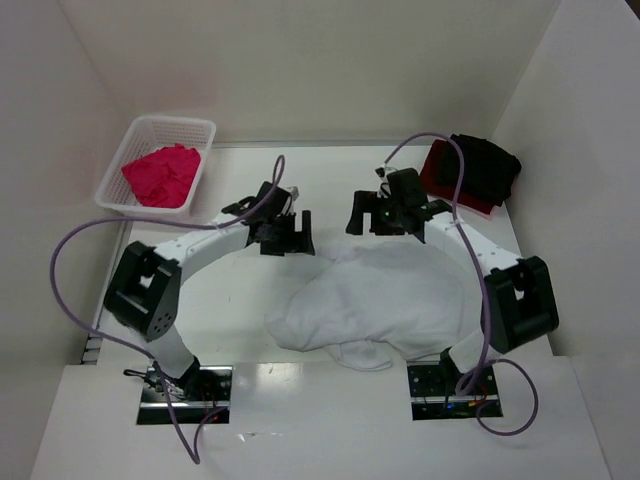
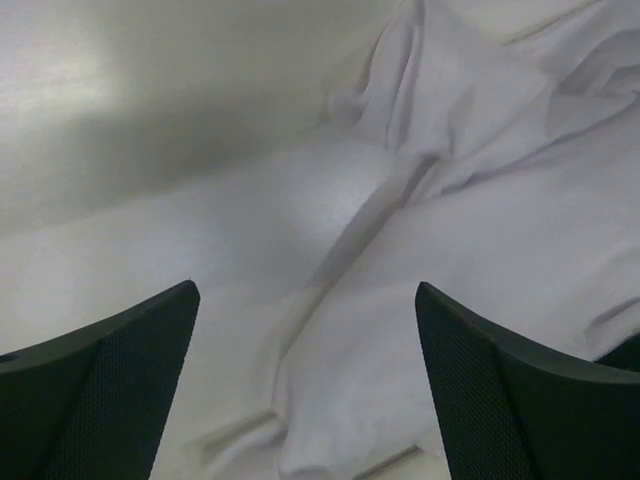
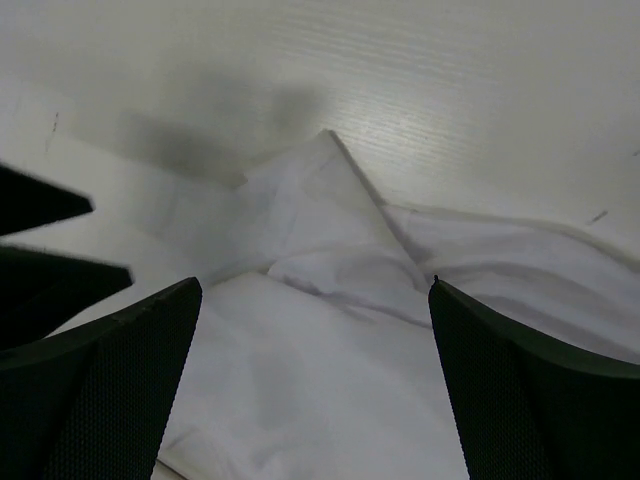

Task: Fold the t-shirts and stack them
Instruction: Flatten out the tshirt

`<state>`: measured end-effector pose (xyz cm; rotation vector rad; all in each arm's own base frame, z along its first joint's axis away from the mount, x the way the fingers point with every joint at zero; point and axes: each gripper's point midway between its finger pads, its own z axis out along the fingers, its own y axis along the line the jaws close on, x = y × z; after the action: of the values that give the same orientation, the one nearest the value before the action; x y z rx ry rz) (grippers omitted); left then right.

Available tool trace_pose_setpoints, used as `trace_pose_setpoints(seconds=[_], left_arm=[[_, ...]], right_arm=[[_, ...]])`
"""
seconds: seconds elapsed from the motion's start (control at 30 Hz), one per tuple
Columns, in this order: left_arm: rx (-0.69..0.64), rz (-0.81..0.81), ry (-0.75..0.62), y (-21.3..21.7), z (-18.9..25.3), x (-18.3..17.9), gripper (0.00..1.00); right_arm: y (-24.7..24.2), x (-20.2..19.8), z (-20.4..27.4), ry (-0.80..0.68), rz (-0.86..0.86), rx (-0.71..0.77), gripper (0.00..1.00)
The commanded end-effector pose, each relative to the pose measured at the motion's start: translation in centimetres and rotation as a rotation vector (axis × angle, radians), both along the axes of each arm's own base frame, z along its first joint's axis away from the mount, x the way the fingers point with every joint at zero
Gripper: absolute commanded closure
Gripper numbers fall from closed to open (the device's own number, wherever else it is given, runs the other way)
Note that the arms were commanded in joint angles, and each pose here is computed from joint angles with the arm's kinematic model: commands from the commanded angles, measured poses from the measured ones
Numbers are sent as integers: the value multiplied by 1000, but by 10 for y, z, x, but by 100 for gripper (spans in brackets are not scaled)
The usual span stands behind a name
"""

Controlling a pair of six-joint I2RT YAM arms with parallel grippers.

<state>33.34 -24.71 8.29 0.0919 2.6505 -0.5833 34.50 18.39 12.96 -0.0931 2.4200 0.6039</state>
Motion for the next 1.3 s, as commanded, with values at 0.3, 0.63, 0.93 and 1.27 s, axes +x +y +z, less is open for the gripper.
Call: trace_pose_setpoints(seconds=[0.3, 0.63, 0.93, 1.27], left_arm=[[-149, 268, 109, 45, 42, -100, 4], [-172, 298, 99, 52, 48, -111, 4], [-178, 284, 94, 52, 52, -114, 2], [-205, 238, 96, 48, 54, -119, 2]], right_arm=[[66, 30, -42, -45, 257, -151, 0], [72, 34, -74, 3, 271, -265, 18], [75, 31, -101, 66, 303, -324, 42], [75, 99, 36, -268, 34, -336, 100]])
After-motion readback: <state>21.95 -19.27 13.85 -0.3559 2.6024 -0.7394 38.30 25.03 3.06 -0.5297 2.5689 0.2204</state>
